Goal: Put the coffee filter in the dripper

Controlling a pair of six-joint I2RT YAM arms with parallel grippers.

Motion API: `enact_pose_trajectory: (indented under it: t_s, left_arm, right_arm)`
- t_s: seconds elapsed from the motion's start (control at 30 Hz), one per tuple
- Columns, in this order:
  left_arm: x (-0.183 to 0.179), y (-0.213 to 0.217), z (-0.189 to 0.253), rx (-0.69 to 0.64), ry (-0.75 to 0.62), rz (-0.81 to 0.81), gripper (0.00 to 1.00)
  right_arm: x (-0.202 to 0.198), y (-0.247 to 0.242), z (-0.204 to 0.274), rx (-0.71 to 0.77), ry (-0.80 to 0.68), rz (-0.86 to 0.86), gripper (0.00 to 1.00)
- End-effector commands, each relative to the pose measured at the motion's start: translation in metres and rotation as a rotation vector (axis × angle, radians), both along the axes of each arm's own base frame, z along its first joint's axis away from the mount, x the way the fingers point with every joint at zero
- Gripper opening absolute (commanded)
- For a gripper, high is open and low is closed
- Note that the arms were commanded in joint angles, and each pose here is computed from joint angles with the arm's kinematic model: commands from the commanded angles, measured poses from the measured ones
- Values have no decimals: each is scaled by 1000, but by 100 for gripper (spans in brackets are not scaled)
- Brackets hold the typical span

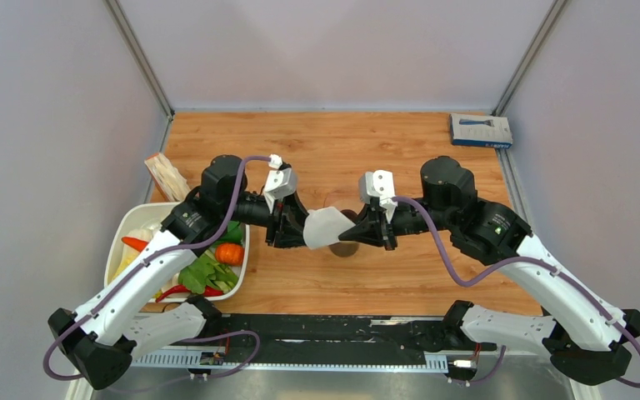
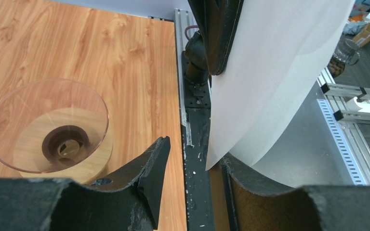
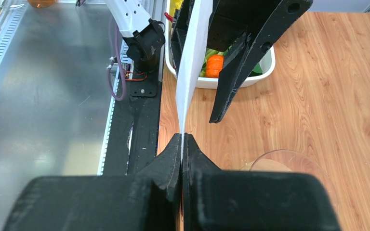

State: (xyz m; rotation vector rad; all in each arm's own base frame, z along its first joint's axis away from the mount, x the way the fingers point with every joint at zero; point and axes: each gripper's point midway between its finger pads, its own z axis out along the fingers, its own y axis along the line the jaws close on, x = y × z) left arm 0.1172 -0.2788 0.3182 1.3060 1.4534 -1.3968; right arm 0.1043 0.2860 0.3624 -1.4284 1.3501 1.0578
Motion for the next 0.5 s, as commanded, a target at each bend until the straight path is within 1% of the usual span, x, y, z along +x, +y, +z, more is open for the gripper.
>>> enact_pose_trajectory:
  t_s: [0.0, 0.17, 0.47]
  left_arm:
    - [0, 0, 28, -71, -99, 3, 46]
    - [-1, 0, 55, -114, -119, 4, 47]
    - [-2, -3, 87, -158, -161, 8, 48]
  right_arm:
    - [-6, 0, 18, 60, -19, 23, 0]
    - [-6, 2, 4, 35, 3, 37, 0]
    - [-6, 6, -5, 14, 31, 52, 0]
